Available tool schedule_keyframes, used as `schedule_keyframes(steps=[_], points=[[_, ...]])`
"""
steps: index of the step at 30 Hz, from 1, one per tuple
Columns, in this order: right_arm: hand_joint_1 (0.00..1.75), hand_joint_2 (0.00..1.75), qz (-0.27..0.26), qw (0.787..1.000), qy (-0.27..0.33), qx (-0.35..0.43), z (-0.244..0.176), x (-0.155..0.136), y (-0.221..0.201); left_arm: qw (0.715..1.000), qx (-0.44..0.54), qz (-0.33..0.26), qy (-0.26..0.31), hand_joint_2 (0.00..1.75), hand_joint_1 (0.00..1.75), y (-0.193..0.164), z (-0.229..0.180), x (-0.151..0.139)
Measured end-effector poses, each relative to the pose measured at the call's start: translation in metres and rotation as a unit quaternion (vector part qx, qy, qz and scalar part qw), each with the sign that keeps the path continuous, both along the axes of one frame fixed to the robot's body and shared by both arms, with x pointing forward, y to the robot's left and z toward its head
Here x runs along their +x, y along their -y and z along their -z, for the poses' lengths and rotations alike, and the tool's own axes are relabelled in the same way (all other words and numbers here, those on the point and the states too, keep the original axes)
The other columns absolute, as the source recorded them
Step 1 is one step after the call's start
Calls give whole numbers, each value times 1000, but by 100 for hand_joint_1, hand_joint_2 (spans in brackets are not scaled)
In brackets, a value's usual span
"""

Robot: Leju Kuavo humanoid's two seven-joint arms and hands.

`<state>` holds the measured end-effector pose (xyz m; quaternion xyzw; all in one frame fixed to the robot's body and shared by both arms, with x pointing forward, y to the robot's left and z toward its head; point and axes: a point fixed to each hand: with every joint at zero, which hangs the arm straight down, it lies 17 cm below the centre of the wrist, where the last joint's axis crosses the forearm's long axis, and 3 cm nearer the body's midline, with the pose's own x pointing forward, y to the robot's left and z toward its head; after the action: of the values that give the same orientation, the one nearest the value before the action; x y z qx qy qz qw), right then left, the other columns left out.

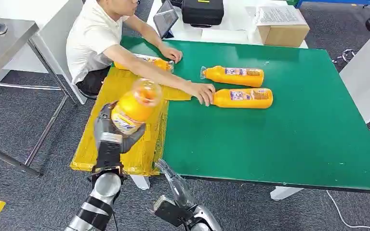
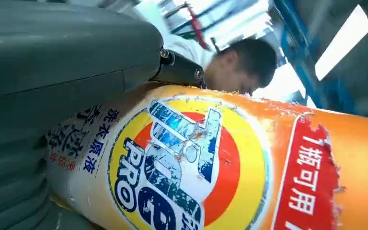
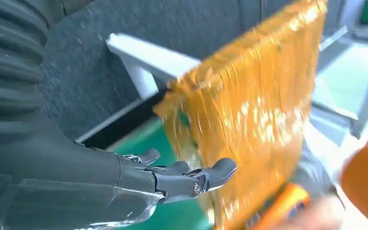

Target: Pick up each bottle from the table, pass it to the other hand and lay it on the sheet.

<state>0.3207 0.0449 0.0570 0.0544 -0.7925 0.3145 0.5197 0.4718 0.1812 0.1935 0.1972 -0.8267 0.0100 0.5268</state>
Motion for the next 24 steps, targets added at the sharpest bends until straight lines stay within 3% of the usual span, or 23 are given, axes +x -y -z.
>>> schedule_keyframes(steps=[4,7,13,14,15,18,19,20,21,22,24], points=[[0,175,27,999,20,24,-17,8,11,992,121,1,-30,175,175,10,27,9],[0,175,60,996,40,55,-37,16,25,966,248,3,-74,175,175,17,50,24],[0,175,103,988,56,103,-70,34,56,916,332,93,-205,175,169,25,118,48],[0,175,105,987,56,108,-71,35,58,913,330,104,-215,175,127,25,123,50],[0,175,105,986,57,113,-73,35,60,911,326,115,-226,175,103,25,127,51],[0,175,108,985,55,124,-76,36,65,904,317,138,-250,175,103,26,131,59],[0,175,108,985,54,126,-76,36,65,903,314,142,-256,175,70,24,130,62],[0,175,108,984,54,127,-77,36,65,903,313,144,-258,175,49,24,130,64],[0,175,109,984,54,127,-77,36,65,902,312,144,-260,175,40,23,130,65],[0,175,111,984,53,130,-77,36,67,902,306,150,-266,175,7,22,131,67],[0,175,115,983,51,134,-77,37,69,903,286,163,-275,175,0,22,133,68]])
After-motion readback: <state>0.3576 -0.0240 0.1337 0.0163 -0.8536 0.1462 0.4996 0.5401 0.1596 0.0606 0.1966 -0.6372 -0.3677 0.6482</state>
